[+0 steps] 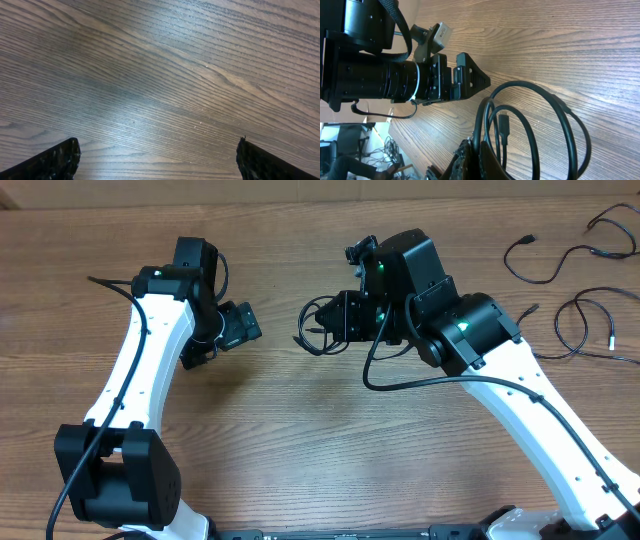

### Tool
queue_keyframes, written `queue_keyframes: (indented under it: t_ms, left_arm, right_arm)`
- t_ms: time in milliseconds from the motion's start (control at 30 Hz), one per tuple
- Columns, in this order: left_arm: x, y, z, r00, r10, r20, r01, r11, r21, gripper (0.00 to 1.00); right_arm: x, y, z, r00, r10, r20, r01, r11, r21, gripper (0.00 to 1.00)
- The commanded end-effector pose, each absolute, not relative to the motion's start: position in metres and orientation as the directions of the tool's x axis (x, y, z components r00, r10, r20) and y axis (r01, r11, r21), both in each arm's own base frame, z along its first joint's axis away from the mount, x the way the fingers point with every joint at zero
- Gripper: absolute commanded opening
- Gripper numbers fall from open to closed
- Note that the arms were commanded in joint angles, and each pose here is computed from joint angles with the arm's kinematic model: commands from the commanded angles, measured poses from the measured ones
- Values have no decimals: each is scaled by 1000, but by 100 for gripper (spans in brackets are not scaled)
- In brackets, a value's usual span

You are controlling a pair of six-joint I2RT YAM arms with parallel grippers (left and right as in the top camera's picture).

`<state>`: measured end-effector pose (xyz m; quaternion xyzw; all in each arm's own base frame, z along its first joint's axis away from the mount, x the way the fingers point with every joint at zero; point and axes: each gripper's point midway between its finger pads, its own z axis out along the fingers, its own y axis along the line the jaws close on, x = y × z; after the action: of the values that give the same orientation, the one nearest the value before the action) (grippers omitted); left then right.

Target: Untangle cables

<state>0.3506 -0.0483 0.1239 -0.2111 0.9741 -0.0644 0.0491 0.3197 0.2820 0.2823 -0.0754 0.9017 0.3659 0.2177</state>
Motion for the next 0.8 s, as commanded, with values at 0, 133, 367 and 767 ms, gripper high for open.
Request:
queue_keyframes:
  t_ms: [0,133,367,767]
  left_arm:
    - [355,-50,128,-906,-417,-79,-401,902,-160,100]
    - [355,-50,128,-906,-416,-79,-400,902,-161,100]
    - [355,-50,128,-906,-417,-80,-401,902,-162,100]
    - [326,-123,144,-983,-165,77,-182,870,-458,87]
  right_arm:
    - [319,280,291,-880,27,-474,-313,717,623,4]
    - [320,280,290,-881,27,-472,-311,718,622,4]
    - [320,281,291,-880,27,-474,-313,717,623,4]
    - [326,276,289,-870,45,-491,-298,745,597,4]
